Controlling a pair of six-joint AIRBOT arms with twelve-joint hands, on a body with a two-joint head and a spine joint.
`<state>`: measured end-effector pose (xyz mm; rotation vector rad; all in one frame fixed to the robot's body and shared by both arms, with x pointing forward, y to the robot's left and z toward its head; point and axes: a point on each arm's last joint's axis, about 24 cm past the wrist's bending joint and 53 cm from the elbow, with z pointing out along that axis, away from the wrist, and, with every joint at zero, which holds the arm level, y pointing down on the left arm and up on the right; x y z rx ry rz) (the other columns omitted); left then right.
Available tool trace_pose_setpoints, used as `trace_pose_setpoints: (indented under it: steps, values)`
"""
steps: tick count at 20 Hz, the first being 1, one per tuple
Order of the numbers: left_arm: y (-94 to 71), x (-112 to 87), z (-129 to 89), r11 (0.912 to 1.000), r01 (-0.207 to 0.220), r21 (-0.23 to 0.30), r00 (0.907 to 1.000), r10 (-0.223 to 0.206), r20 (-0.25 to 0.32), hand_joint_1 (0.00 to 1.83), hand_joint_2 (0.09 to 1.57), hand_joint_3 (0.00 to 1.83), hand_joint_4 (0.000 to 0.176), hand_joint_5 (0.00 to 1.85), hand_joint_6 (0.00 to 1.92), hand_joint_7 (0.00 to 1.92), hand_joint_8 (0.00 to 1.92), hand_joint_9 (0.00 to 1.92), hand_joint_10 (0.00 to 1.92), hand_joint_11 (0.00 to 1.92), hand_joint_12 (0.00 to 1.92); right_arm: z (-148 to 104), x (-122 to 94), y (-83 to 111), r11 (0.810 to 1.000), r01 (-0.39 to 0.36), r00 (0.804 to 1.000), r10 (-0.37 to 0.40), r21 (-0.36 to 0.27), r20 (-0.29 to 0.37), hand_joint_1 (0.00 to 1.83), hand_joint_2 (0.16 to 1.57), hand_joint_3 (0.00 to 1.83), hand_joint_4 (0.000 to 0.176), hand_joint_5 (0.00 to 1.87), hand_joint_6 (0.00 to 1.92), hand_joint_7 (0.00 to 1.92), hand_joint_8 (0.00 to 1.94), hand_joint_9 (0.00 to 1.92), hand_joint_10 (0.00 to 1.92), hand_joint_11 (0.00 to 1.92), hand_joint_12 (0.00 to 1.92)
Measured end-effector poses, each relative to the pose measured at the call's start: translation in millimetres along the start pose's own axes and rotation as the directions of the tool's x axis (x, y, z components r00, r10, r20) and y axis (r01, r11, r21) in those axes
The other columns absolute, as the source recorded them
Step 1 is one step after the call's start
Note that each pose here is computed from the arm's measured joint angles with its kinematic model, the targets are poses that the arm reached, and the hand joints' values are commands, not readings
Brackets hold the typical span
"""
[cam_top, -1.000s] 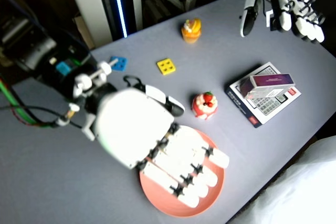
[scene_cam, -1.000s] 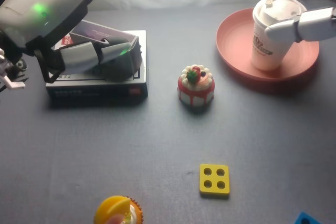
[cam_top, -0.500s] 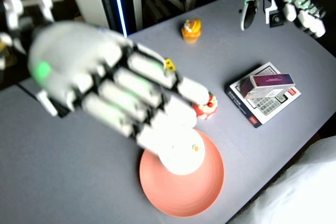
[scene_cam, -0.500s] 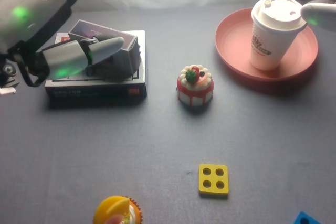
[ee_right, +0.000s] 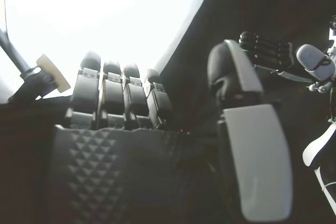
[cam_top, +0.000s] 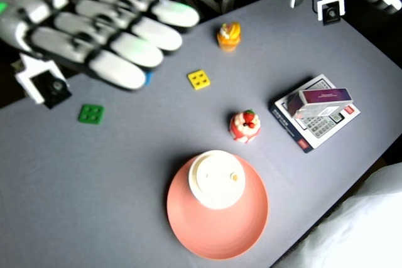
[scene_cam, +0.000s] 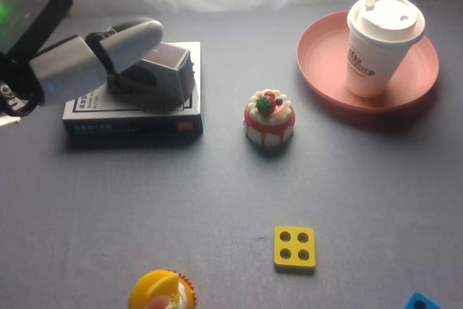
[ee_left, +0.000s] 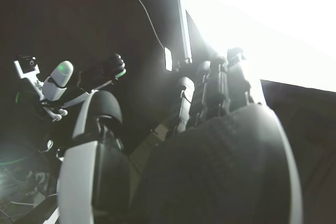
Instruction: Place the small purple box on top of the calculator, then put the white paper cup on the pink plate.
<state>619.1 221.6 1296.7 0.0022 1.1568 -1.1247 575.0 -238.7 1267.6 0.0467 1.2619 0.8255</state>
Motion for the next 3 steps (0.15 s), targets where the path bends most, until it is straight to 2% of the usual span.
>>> trace_pose_setpoints:
  steps: [1,2,3]
  values:
    - [-2.2,-0.9,-2.0,0.9999,0.0,0.011,1.0,0.0,0.006,0.37,1.28,0.01,0.125,0.0,0.0,0.0,0.0,0.0,0.0,0.0,0.0,-6.1,-4.8,-0.9,1.0,0.012,1.0,-0.012,0.002,0.015,0.56,1.14,0.0,0.05,0.0,0.0,0.0,0.0,0.0,0.0,0.0,0.0]
    - [-3.9,-1.1,-4.4,0.9998,0.0,0.019,1.0,0.0,0.009,0.38,1.26,0.0,0.128,0.0,0.0,0.0,0.0,0.0,0.0,0.0,0.0,-12.7,-9.0,-4.5,1.0,0.028,0.999,-0.028,0.011,0.027,0.56,1.13,0.0,0.067,0.0,0.0,0.0,0.0,0.0,0.0,0.0,0.0]
    - [-4.4,-1.4,-6.6,0.9997,-0.001,0.023,0.9999,0.001,0.011,0.4,1.28,0.01,0.163,0.0,0.0,0.0,0.0,0.0,0.0,0.0,0.0,-18.4,-11.2,-10.6,0.999,0.037,0.999,-0.038,0.037,0.032,0.53,1.12,0.0,0.067,0.0,0.0,0.0,0.0,0.0,0.0,0.0,0.0]
